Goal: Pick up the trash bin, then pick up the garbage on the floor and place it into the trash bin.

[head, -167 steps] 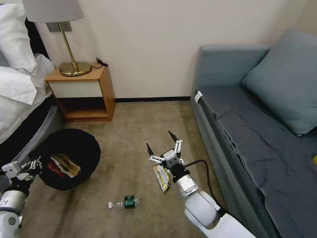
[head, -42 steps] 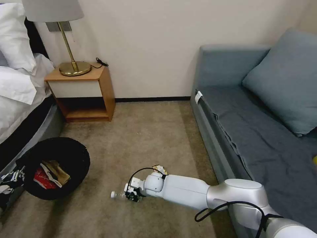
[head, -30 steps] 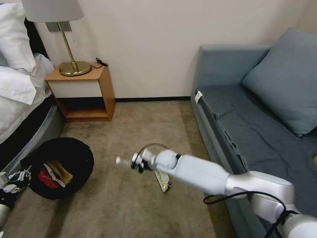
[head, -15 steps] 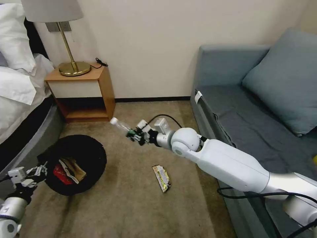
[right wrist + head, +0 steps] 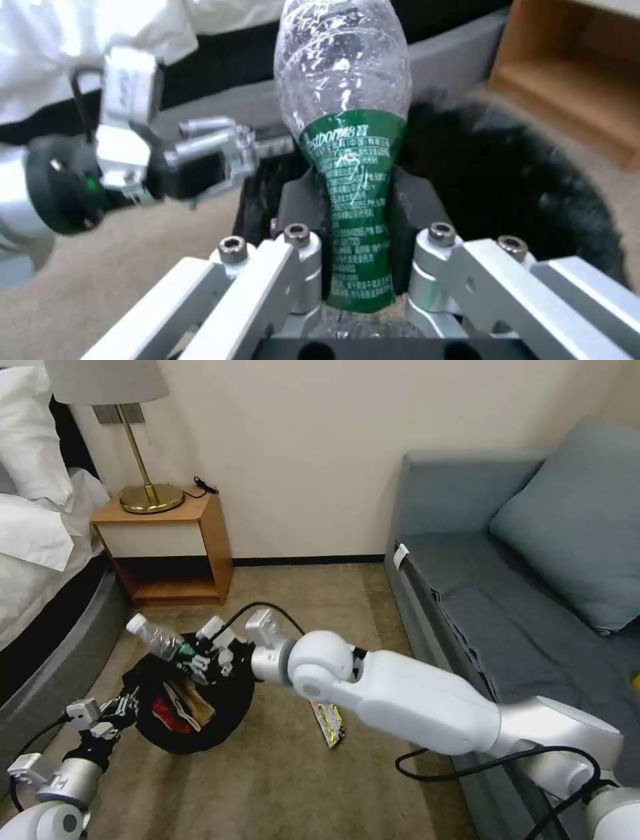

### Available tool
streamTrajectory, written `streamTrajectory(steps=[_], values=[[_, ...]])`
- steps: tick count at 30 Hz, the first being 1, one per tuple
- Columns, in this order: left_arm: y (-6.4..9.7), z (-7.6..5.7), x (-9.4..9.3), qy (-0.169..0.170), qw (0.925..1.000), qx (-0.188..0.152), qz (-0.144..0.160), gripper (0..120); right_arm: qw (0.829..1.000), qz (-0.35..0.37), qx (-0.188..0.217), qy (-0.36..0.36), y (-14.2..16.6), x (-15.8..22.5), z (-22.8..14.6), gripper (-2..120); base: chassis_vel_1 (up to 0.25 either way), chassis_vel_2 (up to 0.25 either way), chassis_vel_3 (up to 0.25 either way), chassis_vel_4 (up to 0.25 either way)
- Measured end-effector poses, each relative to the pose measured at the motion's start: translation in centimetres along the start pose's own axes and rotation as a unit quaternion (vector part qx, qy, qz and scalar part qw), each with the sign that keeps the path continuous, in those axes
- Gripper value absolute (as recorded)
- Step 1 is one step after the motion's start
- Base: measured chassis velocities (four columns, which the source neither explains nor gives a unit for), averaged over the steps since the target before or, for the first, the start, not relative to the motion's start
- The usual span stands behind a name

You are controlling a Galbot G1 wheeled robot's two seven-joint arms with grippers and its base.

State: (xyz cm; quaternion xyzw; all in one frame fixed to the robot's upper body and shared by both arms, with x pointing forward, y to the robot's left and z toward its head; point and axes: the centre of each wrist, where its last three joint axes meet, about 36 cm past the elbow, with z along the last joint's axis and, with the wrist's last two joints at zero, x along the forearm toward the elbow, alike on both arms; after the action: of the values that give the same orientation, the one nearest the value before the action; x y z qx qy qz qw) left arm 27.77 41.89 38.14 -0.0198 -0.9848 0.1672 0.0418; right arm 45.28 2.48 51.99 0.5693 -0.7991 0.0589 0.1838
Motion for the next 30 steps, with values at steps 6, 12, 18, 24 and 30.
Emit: streamTrajectory(steps=[6, 12, 18, 24, 30], values=[[0.1, -0.1, 0.3, 0.001, 1.0, 0.001, 0.001, 4, 1.0, 0.003, -0.008, 0.017, 0.4, -0.8, 2.3, 14, 0.0, 0.0, 0.0, 0.0], [0.0, 0.0, 0.5, 0.0, 1.0, 0.007, 0.001, 4, 0.999, 0.005, -0.02, 0.033, 1.2, -2.0, 4.8, 14, 0.0, 0.0, 0.0, 0.0], [-0.2, 0.1, 0.6, -0.001, 0.9999, 0.011, 0.003, 4, 0.999, 0.007, -0.017, 0.041, 1.3, -2.4, 5.5, 14, 0.0, 0.0, 0.0, 0.0], [-0.4, 0.4, 0.8, 0.0, 0.9998, 0.017, 0.003, 4, 0.999, 0.014, -0.013, 0.043, 1.0, -2.5, 5.4, 22, 0.0, 0.0, 0.0, 0.0], [-0.6, 0.7, 0.9, 0.0, 0.9998, 0.021, 0.003, 4, 0.999, 0.016, -0.006, 0.046, 1.1, -2.5, 5.4, 46, 0.0, 0.0, 0.0, 0.0]])
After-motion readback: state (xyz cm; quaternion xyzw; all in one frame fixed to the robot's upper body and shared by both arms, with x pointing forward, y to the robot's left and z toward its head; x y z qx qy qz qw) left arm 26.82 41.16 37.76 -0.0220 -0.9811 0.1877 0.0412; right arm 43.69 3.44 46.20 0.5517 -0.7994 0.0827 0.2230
